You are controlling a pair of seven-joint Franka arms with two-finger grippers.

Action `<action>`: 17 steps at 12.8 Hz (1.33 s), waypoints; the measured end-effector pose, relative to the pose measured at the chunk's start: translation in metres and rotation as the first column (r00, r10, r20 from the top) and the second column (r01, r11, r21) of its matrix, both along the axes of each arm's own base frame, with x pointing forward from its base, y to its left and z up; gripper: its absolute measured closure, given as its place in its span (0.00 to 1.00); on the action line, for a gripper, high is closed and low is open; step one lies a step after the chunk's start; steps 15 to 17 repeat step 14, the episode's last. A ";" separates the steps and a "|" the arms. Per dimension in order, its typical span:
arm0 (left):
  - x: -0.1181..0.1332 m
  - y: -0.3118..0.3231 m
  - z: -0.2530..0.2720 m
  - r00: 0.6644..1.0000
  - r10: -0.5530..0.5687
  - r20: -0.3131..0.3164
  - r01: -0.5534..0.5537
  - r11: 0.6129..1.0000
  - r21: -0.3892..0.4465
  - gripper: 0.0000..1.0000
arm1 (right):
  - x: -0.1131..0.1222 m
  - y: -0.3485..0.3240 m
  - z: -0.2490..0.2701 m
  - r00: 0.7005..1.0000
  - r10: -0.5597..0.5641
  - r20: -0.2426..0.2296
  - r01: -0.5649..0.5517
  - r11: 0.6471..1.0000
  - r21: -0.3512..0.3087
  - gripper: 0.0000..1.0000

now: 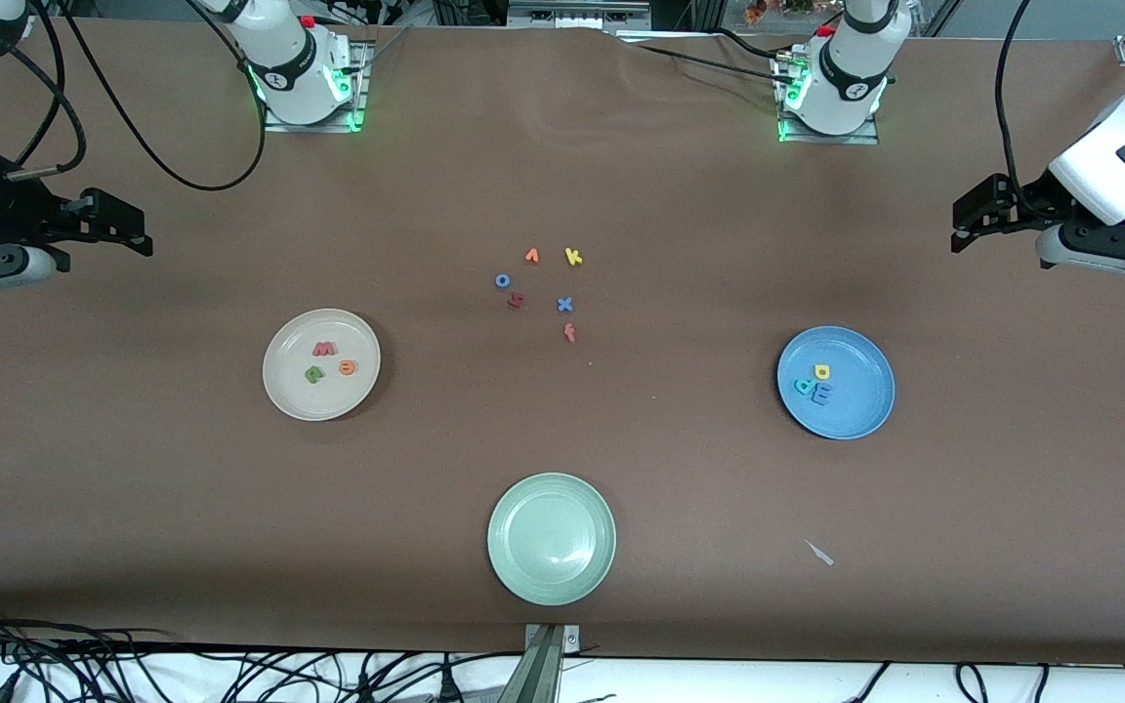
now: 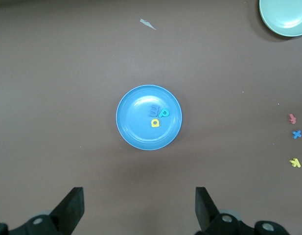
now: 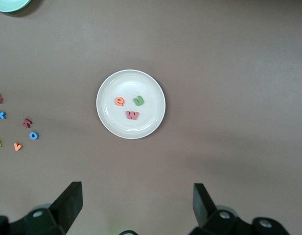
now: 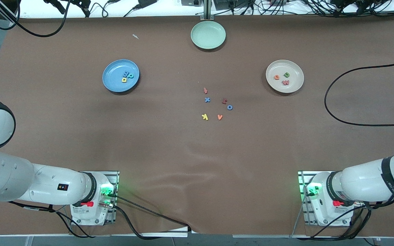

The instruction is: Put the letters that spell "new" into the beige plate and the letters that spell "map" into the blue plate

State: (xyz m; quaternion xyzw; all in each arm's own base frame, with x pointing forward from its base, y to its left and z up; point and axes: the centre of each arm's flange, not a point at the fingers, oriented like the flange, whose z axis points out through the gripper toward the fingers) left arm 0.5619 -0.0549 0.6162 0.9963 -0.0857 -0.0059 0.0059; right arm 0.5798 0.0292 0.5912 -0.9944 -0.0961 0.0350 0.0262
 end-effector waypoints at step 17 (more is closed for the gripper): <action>0.000 0.001 0.000 1.000 0.002 0.000 -0.002 1.000 0.000 0.00 | 0.000 -0.004 0.000 1.000 0.019 0.001 -0.019 1.000 -0.016 0.00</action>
